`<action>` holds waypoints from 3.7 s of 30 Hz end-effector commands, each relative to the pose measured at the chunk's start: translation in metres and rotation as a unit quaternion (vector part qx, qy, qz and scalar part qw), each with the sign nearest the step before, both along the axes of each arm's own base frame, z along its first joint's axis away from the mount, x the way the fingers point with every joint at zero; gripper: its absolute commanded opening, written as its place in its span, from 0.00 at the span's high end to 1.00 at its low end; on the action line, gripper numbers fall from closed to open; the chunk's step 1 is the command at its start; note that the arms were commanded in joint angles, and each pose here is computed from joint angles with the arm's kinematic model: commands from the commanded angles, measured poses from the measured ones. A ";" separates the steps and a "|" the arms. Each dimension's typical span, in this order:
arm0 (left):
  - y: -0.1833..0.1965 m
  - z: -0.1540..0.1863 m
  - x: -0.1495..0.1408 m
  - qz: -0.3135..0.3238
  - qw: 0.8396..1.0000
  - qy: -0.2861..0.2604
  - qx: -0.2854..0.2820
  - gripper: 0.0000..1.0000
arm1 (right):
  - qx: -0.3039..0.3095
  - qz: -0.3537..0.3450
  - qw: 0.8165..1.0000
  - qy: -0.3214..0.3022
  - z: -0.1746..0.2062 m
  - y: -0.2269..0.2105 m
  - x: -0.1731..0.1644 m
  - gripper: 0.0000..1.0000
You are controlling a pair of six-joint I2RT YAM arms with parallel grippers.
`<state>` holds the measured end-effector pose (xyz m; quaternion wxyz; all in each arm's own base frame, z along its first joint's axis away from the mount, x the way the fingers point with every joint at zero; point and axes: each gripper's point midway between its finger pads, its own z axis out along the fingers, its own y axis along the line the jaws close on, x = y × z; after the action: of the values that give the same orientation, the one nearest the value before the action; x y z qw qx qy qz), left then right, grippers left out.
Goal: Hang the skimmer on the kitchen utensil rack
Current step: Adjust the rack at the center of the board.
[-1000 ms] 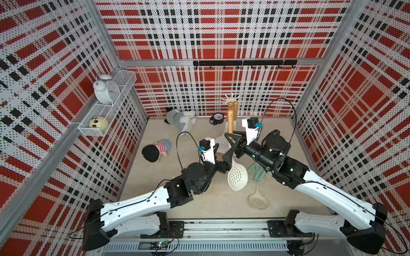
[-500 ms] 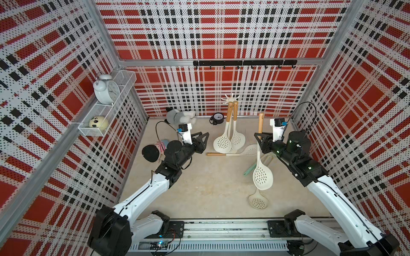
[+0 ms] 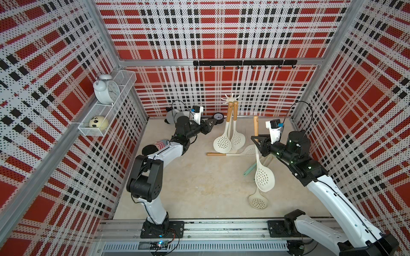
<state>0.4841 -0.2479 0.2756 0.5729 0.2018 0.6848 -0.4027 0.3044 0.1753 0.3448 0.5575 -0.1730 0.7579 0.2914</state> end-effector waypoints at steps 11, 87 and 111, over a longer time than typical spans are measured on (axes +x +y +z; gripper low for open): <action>-0.061 -0.043 0.018 -0.082 0.996 -0.008 0.034 0.45 | -0.001 -0.018 0.999 -0.043 0.024 -0.017 0.003 1.00; -0.087 0.079 0.011 -0.121 0.984 -0.132 -0.021 1.00 | 0.012 0.000 1.000 -0.017 0.010 -0.015 -0.007 1.00; 0.036 0.122 -0.039 0.550 0.830 -0.071 -0.060 1.00 | 0.025 -0.001 1.000 0.004 -0.009 -0.014 -0.005 1.00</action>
<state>0.4767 -0.2592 0.3241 0.7133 -0.0676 0.6974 -0.0146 0.3006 0.1635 0.3224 0.5384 -0.1600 0.7698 0.3033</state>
